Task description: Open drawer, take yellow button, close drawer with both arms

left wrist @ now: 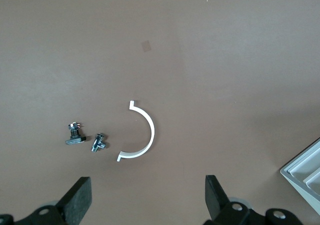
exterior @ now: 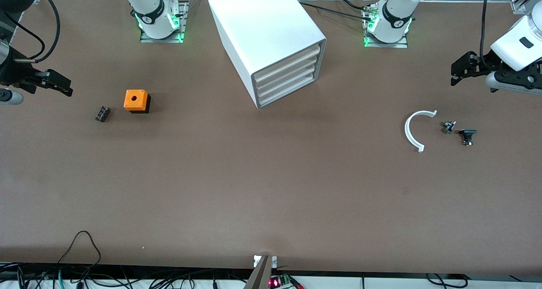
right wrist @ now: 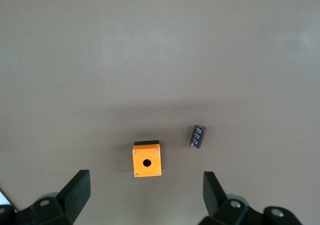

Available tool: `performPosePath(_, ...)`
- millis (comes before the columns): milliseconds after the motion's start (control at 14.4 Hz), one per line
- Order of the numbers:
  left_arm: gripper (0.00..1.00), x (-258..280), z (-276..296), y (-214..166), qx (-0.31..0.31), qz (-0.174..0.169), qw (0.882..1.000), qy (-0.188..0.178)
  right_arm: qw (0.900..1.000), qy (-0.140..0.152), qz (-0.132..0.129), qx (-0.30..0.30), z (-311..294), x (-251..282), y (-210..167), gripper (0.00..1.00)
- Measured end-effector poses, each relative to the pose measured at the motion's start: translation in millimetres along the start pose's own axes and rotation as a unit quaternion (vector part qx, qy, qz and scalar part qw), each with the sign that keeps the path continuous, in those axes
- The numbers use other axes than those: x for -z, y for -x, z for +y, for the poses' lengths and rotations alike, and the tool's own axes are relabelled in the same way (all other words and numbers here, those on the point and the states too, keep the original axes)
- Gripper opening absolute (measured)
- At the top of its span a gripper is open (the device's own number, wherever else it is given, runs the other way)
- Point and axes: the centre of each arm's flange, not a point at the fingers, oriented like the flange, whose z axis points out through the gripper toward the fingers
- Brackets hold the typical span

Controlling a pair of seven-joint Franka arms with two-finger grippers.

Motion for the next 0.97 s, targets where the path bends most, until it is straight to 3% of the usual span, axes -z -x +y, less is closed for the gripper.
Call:
performPosePath(278, 1.0, -0.7, -9.3, -2.6, 0.008, 0.01, 1.0, -0.001, 1.0, -0.018, 0.0, -0.002, -3.2, 0.1, 0.0, 1.0)
performPosePath(974, 1.0, -3.1, -6.6, -5.2, 0.005, 0.009, 1.0, -0.001, 1.0, -0.019, 0.01, -0.001, -3.5, 2.0, -2.2, 1.0)
